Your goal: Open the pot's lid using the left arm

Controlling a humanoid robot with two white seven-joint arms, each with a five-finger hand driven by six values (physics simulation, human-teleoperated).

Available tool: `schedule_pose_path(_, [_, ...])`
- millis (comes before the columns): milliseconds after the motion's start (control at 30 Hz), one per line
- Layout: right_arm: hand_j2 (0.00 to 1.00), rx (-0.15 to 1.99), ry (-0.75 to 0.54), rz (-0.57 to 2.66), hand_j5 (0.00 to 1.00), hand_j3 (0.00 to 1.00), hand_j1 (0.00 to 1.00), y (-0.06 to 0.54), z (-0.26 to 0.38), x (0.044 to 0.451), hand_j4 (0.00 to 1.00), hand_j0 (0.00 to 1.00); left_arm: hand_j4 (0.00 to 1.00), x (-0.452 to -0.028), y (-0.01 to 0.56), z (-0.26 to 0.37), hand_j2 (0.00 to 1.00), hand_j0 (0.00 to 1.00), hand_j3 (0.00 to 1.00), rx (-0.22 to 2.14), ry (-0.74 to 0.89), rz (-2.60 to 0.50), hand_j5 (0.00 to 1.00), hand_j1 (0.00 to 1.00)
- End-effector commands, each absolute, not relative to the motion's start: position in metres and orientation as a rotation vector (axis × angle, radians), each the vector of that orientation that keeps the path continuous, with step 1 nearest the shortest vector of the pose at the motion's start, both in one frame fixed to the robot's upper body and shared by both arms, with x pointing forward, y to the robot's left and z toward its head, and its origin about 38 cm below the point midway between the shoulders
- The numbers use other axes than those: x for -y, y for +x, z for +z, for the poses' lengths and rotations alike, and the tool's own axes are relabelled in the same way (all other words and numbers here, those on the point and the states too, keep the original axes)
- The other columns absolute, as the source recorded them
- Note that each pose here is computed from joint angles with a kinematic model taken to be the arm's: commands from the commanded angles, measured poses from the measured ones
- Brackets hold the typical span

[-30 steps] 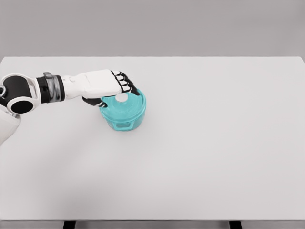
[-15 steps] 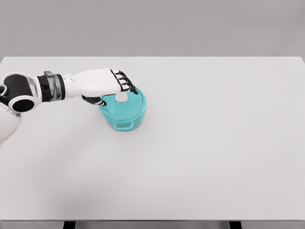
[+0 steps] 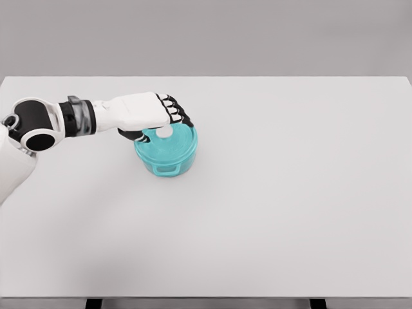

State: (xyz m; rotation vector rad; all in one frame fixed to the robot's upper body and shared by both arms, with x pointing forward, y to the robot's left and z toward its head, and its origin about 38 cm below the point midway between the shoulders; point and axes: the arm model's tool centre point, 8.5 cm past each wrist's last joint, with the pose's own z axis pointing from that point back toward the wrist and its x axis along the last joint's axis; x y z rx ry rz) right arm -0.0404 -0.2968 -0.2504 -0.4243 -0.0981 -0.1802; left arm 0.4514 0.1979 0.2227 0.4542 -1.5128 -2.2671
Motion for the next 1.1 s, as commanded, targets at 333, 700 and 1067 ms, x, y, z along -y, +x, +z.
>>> schedule_pose_path(333, [1.00,0.098,-0.425,-0.182,1.00,1.00,1.00,-0.040,-0.250,0.297,1.00,1.00,0.90,-0.194,0.452,0.223,0.90,0.90,0.90,1.519,0.455,-2.266,0.90,0.90])
schedule_pose_path(700, [1.00,0.098,-0.425,-0.182,1.00,1.00,1.00,-0.040,-0.250,0.297,1.00,1.00,0.81,-0.196,0.452,0.221,0.81,0.81,0.81,1.508,0.461,-2.270,0.81,0.81])
schedule_pose_path(1067, [1.00,0.098,-0.425,-0.182,1.00,1.00,1.00,-0.040,-0.250,0.297,1.00,1.00,0.76,-0.195,0.454,0.213,0.76,0.76,0.76,1.470,0.451,-2.288,0.76,0.76])
